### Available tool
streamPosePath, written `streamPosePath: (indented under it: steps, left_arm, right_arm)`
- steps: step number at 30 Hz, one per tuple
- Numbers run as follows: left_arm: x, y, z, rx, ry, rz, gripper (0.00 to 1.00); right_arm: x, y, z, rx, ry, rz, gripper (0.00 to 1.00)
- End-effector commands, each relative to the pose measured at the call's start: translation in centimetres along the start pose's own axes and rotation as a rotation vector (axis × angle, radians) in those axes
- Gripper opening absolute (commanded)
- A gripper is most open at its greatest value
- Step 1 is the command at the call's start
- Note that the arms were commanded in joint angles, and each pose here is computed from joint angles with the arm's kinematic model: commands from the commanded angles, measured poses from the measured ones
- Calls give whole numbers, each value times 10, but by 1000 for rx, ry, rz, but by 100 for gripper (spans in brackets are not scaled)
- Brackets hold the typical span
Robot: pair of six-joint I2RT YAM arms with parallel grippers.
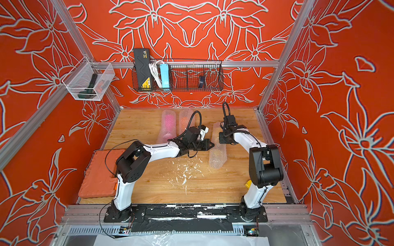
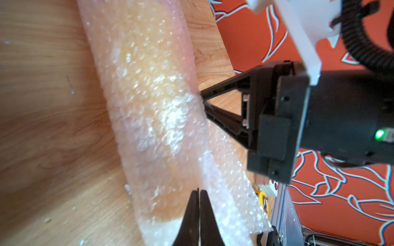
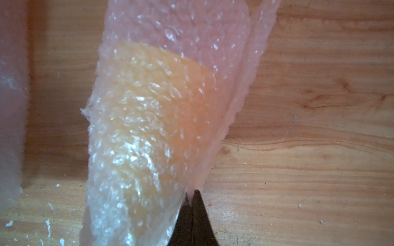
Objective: Unpack wine glasses from bubble wrap
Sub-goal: Unwrap the bubble wrap at the center of the board.
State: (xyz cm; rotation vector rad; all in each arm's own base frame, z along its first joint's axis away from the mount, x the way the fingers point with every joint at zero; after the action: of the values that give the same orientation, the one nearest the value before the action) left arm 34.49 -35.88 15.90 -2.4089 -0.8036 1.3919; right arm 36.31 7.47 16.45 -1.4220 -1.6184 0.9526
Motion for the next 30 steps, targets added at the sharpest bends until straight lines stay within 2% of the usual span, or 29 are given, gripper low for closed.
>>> streamPosePath:
  steps: [1, 4, 6, 9, 14, 26, 30]
  left_arm:
    - [3, -15, -9, -40, 0, -6, 0]
    - [5, -19, -10, -44, -8, -7, 1]
    - [0, -23, -14, -56, -5, 12, 19]
    - [-10, -25, -20, -75, -5, 63, 32]
    - [-19, -12, -26, -54, 3, 105, 39]
    - [-8, 35, -26, 35, 48, 22, 47]
    - [-2, 37, -23, 37, 50, -26, 65]
  right_arm:
    - [-2, -5, -2, -17, 24, -26, 0]
    - [0, -5, 0, -16, 20, -41, 0]
    - [1, -6, 0, -18, 24, -56, 0]
    - [2, -7, 0, -23, 28, -71, 0]
    - [5, -10, -1, -32, 40, -101, 0]
    - [7, -12, -2, -37, 57, -133, 0]
    - [8, -14, -3, -42, 56, -139, 0]
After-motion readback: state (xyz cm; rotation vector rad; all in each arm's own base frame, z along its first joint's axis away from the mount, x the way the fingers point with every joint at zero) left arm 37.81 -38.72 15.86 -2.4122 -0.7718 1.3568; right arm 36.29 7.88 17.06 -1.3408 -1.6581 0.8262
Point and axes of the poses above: each gripper's point midway between its finger pads, its own y axis out along the fingers, its own x axis along the line the jaws close on, z = x × y, the point moved 9 cm from there along -y, back along the fingers
